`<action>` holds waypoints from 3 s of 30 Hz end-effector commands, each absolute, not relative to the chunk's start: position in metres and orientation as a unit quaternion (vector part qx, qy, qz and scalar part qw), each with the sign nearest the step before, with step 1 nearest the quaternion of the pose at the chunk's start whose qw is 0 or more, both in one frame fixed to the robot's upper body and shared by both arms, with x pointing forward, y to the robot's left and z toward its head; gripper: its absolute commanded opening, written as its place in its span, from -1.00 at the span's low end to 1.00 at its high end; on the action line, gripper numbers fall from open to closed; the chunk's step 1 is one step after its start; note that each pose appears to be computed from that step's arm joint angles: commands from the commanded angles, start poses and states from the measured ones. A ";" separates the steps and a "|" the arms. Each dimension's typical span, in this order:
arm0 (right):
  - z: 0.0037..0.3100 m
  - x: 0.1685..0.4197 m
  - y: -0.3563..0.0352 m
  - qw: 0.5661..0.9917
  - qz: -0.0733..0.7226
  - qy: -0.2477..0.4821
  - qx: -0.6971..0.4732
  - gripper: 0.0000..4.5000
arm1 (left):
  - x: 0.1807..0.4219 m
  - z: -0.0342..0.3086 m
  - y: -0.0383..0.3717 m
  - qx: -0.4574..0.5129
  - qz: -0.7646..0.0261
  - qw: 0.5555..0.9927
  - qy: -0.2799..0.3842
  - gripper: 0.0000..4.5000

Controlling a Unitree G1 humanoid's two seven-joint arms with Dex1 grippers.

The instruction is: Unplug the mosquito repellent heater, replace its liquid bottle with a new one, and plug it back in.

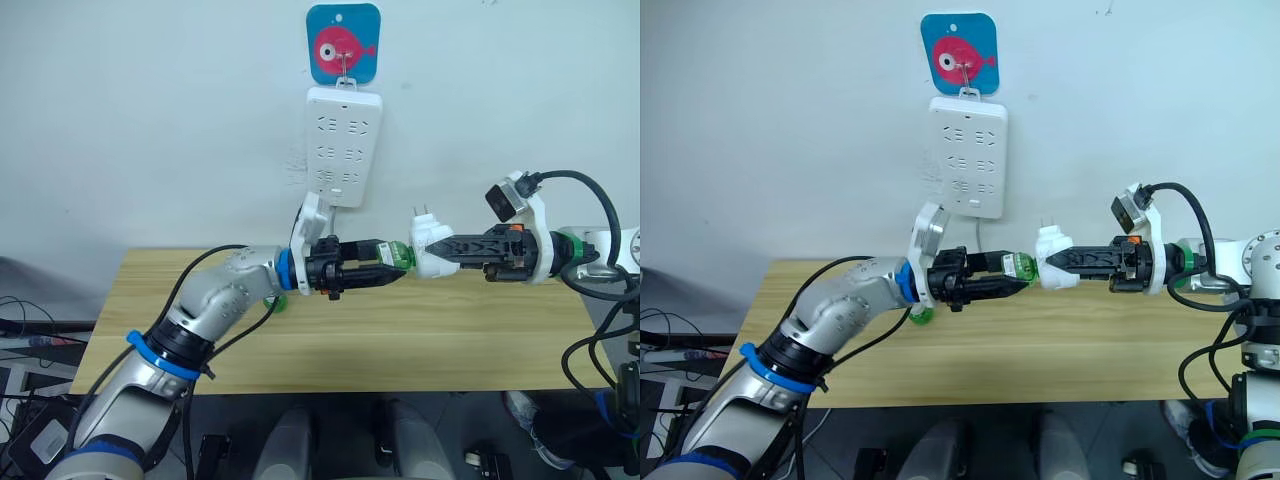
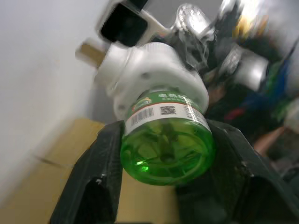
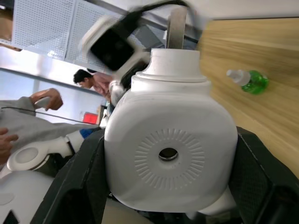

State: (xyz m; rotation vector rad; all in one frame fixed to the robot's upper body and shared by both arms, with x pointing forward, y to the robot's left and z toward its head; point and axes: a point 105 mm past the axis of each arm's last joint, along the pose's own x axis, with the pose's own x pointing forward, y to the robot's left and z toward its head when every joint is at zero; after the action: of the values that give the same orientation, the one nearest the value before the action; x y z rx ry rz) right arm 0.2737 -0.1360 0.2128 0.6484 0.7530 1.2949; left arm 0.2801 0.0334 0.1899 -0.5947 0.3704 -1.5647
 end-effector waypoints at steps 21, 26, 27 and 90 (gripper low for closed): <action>0.229 0.265 -0.136 0.676 0.596 0.320 0.292 0.33 | 0.269 0.170 0.067 -0.393 -0.608 0.632 0.275 0.99; 0.228 0.271 -0.145 0.689 0.576 0.315 0.308 0.33 | 0.270 0.156 0.087 -0.194 -0.623 0.737 0.177 0.99; 0.228 0.272 -0.146 0.691 0.573 0.315 0.309 0.33 | 0.271 0.160 0.086 -0.147 -0.634 0.747 0.139 0.99; 0.225 0.273 -0.148 0.707 0.560 0.322 0.288 0.33 | 0.264 0.185 0.079 -0.381 -0.650 0.611 0.243 -0.01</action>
State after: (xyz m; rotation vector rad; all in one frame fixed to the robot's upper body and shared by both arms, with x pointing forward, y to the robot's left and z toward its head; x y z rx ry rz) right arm 0.2711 -0.1390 0.2154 0.6468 0.7694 1.2662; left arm 0.2699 0.0753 0.1778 -0.8924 0.5769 -1.4639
